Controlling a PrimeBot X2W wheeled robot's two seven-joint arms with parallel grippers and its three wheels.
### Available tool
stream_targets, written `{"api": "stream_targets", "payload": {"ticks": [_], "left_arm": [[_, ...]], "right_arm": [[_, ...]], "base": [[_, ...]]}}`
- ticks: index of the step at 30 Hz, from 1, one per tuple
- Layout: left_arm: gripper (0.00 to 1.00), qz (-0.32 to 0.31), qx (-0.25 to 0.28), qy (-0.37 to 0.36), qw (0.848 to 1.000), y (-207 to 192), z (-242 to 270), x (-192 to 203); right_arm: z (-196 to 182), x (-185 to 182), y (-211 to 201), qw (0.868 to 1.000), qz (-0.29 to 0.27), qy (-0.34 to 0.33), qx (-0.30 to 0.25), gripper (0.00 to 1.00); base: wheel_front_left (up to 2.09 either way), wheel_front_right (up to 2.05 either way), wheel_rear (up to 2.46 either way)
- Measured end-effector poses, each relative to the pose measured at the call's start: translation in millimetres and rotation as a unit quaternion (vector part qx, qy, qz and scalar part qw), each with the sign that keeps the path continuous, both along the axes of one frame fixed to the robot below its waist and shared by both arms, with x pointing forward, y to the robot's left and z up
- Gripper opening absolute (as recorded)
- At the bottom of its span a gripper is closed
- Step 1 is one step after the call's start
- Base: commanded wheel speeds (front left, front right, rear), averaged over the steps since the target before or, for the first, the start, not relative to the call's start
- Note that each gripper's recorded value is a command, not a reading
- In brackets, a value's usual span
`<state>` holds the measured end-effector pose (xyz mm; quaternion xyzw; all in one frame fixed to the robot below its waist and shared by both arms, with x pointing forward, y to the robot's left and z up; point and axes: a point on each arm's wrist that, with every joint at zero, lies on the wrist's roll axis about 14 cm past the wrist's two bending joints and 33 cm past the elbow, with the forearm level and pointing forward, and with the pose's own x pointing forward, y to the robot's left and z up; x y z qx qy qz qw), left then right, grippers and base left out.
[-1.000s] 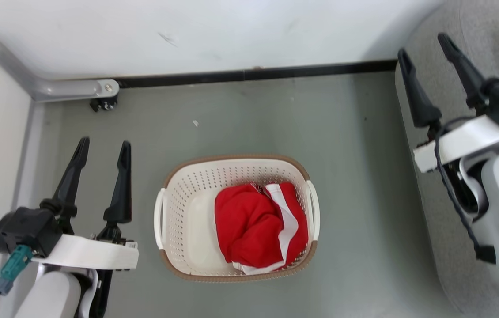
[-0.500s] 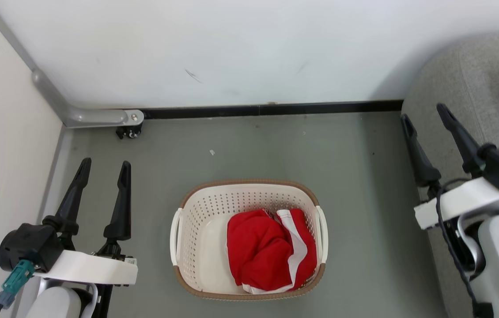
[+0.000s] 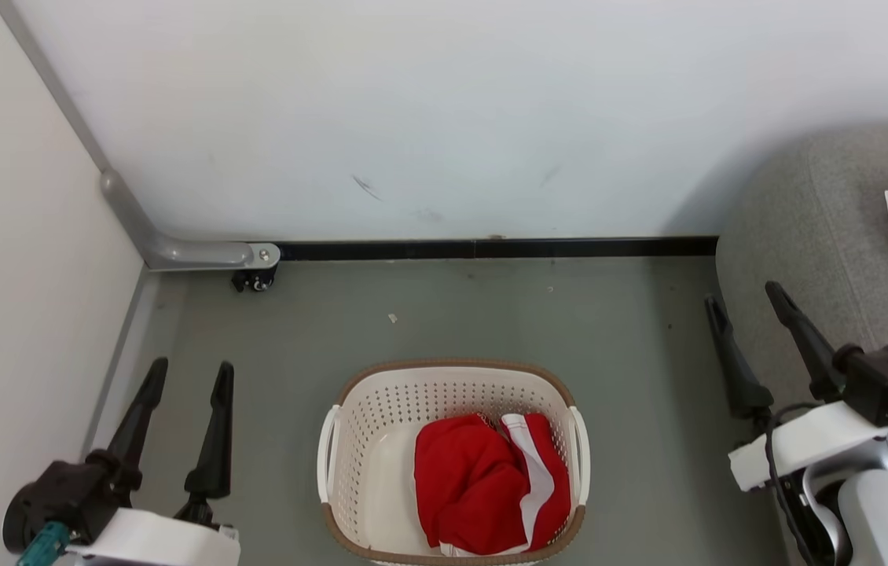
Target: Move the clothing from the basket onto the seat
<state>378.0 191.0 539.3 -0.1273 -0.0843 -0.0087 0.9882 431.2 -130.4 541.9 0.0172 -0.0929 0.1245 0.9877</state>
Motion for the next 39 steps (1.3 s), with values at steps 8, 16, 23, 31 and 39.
{"api": "stream_targets", "payload": {"ticks": [8, 16, 23, 31, 39], "left_arm": [[1.00, 0.006, 0.008, 0.001, 1.000, 6, -1, -17], [1.00, 0.011, 0.009, 0.003, 1.000, 10, -4, -31], [1.00, 0.006, 0.007, 0.000, 1.000, 8, -3, -36], [1.00, 0.007, 0.006, -0.007, 1.000, 8, 0, -38], [1.00, 0.005, 0.002, -0.002, 1.000, 6, -4, -41]], "right_arm": [[2, -18, -8, 1.000, -0.012, -0.003, -0.006, 1.00], [4, -32, -12, 1.000, -0.022, -0.006, -0.002, 1.00], [8, -41, -15, 1.000, -0.029, -0.011, 0.000, 1.00], [11, -48, -18, 0.999, -0.034, -0.015, 0.002, 1.00], [10, -52, -21, 0.999, -0.040, -0.015, -0.001, 1.00]], "base": [[0.00, 0.00, 0.00], [0.00, 0.00, 0.00], [0.00, 0.00, 0.00], [0.00, 0.00, 0.00], [0.00, 0.00, 0.00]]}}
